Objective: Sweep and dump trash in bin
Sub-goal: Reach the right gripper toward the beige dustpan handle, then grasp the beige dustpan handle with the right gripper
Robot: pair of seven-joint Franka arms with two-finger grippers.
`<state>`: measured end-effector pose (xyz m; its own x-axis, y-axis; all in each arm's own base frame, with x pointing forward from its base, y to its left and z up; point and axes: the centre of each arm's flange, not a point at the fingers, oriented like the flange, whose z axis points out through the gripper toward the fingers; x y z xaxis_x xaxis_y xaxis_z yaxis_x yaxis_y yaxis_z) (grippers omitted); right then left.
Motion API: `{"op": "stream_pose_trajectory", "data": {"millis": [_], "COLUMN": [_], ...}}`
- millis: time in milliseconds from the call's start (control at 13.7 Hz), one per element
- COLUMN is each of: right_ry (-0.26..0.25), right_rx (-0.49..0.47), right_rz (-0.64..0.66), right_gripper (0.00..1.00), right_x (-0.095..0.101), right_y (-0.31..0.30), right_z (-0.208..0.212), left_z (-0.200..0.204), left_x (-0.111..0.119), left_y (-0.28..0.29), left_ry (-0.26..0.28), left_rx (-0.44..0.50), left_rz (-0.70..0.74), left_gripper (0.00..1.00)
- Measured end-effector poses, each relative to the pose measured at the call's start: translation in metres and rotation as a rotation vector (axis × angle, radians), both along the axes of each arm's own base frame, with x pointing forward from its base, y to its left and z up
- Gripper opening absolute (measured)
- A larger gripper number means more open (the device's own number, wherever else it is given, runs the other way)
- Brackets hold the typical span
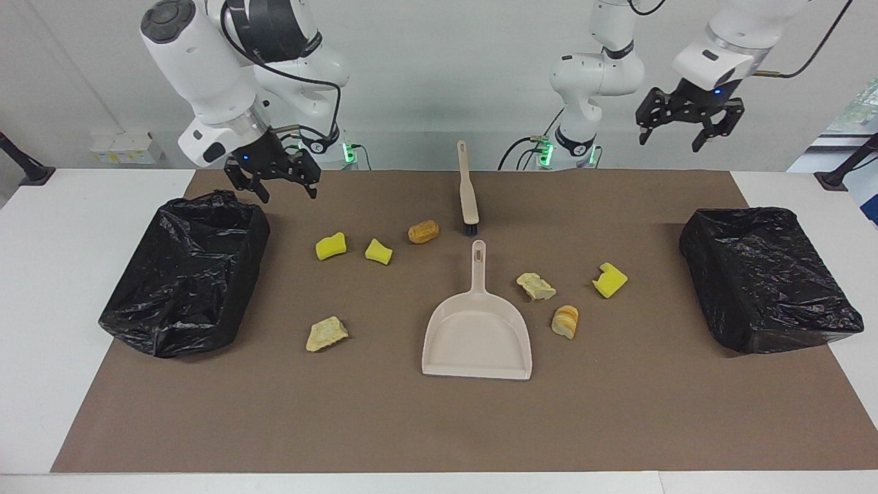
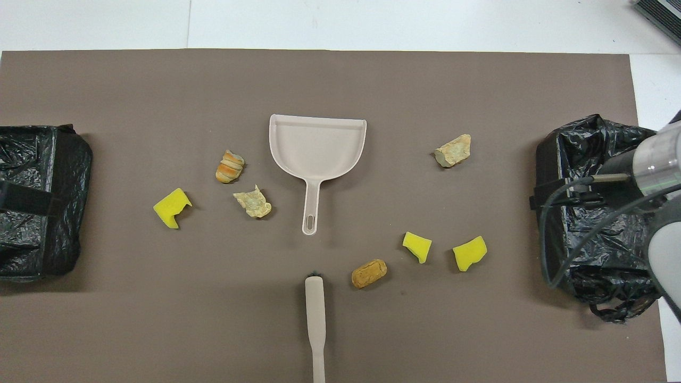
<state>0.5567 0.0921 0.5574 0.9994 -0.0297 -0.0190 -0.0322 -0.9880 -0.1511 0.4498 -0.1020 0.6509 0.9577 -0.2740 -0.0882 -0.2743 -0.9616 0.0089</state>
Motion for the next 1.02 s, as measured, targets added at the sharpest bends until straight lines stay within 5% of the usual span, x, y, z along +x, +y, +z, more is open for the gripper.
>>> {"op": "stream_pose_trajectory", "data": {"millis": [292, 584, 1023], "right_ry": [-0.022, 0.001, 0.006], "right_rx": [0.006, -0.01, -0.032], "right_rz": [-0.045, -0.03, -0.128], "right_gripper": [1.0, 1.0, 1.0], "right_x": [0.023, 0.029, 0.038], "right_y": [0.077, 0.152, 0.24], "right_z": [-0.044, -0.079, -0.125], "left_z": [-0.049, -0.094, -0.154], "left_x": [-0.082, -0.118, -0.169], "left_y": [-0.063, -0.096, -0.16], "left_ry": [0.073, 0.154, 0.123], "left_rx": [0.026, -0.004, -0.006], "left_rz": [-0.034, 0.018, 0.086], "left_gripper": [1.0, 1.0, 1.0]}}
